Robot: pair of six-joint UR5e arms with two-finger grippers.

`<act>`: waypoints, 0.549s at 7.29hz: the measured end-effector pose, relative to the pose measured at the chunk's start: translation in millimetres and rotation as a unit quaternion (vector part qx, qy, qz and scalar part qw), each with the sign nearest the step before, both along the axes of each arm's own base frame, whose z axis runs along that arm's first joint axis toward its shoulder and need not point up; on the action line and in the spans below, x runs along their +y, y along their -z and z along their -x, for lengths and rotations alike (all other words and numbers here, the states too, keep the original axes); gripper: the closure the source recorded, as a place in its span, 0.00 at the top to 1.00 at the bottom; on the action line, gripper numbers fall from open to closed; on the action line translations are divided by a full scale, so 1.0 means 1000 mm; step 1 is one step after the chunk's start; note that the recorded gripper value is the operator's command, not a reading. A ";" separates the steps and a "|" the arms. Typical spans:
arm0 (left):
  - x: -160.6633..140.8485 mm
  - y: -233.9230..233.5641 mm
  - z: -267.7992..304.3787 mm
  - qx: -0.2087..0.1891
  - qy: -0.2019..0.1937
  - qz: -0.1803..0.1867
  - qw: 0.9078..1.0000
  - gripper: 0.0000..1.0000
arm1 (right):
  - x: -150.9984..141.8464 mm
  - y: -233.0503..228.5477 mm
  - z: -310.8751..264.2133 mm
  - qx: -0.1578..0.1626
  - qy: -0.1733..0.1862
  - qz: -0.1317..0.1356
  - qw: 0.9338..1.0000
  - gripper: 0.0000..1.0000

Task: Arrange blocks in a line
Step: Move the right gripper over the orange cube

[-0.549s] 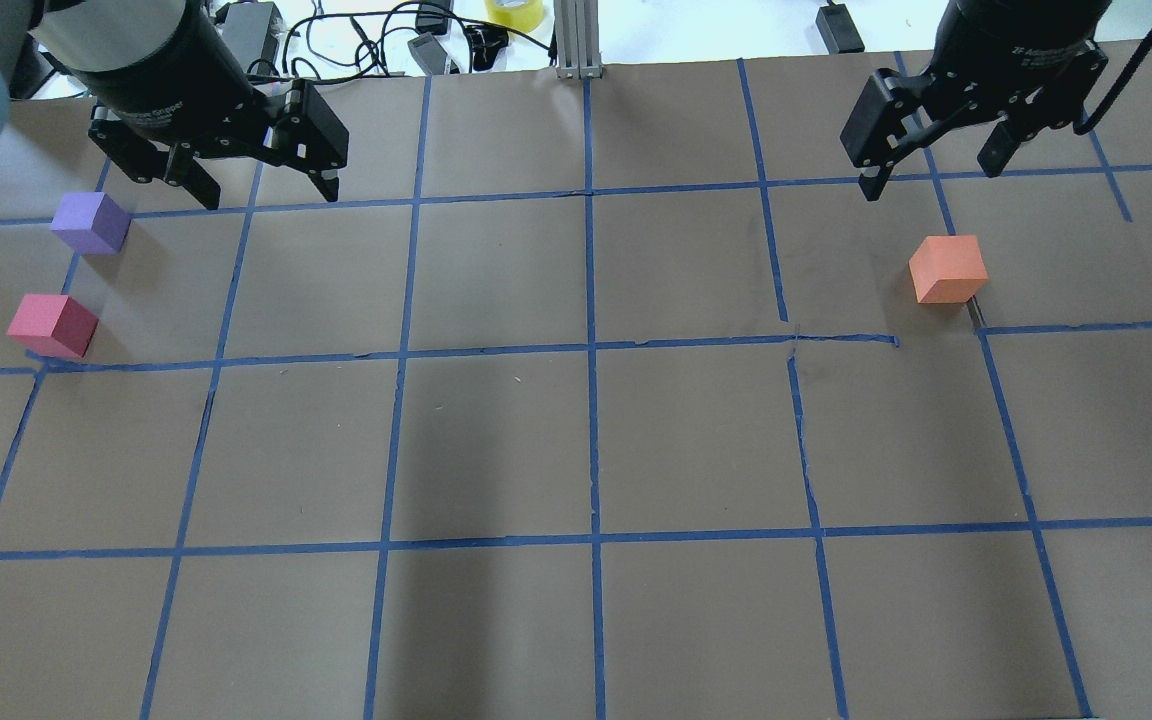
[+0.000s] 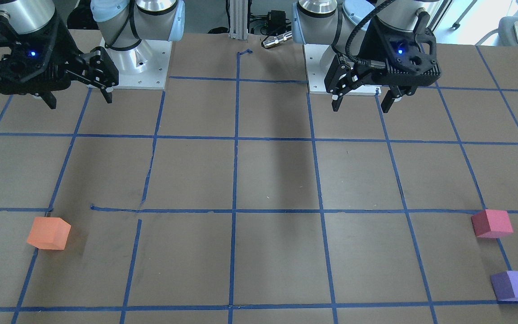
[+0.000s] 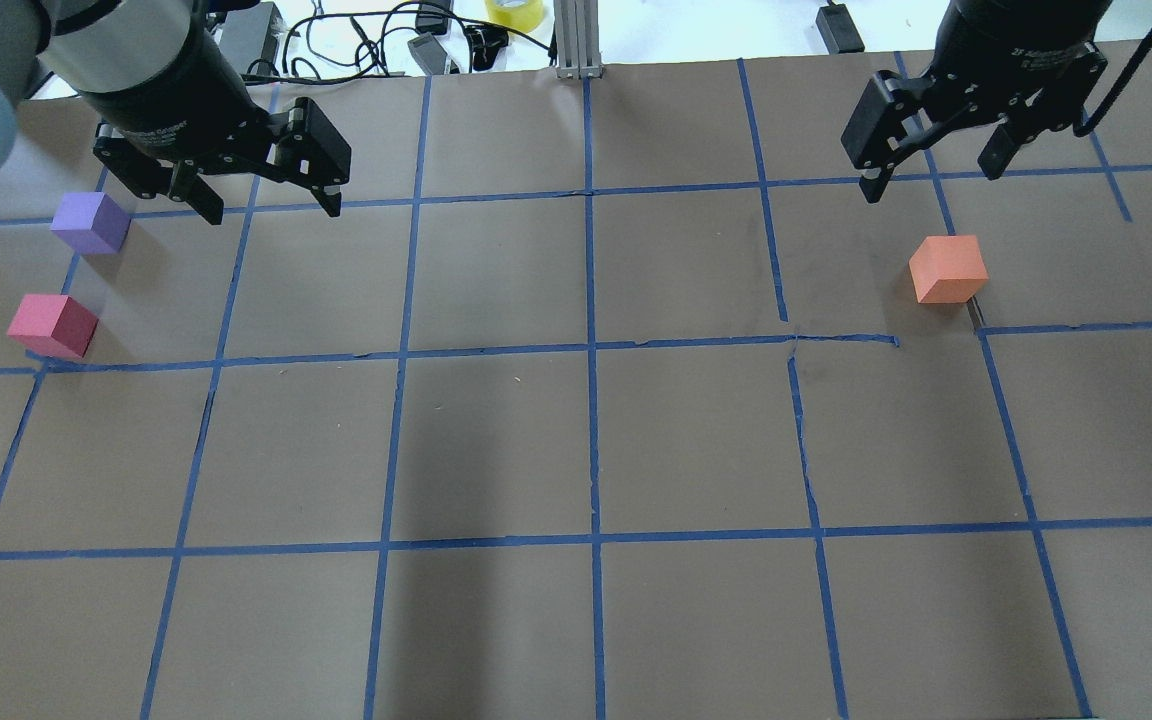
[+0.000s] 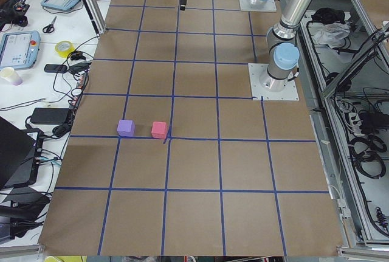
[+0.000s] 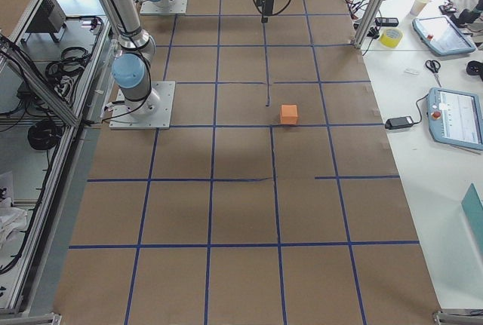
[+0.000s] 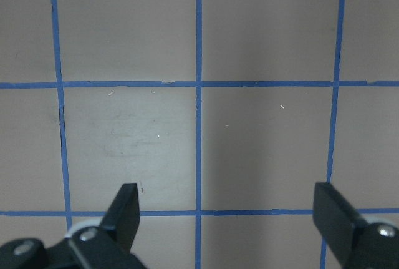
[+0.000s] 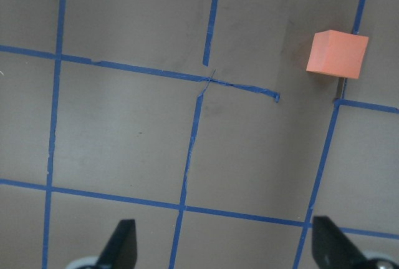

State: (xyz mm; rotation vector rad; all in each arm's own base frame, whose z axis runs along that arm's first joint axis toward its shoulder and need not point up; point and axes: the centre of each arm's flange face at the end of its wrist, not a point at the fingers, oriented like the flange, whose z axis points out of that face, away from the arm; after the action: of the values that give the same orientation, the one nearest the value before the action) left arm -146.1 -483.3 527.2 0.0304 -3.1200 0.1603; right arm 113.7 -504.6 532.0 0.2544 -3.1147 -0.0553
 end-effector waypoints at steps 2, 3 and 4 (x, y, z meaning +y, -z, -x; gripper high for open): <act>0.000 0.002 0.000 0.000 0.000 -0.002 1.000 1.00 | -0.002 -0.003 0.009 -0.003 0.010 0.003 1.000 1.00; 0.000 0.003 0.000 0.000 0.000 -0.002 1.000 1.00 | -0.001 -0.007 0.010 -0.006 0.015 0.007 1.000 1.00; 0.000 0.003 0.000 0.000 0.000 -0.002 1.000 1.00 | -0.001 -0.009 0.011 -0.007 0.017 0.009 1.000 1.00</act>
State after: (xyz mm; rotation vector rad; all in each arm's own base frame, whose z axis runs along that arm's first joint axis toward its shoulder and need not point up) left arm -146.4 -482.9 524.5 0.0292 -3.1198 0.1553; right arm 102.5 -505.1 541.3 0.2036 -3.1311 -0.0258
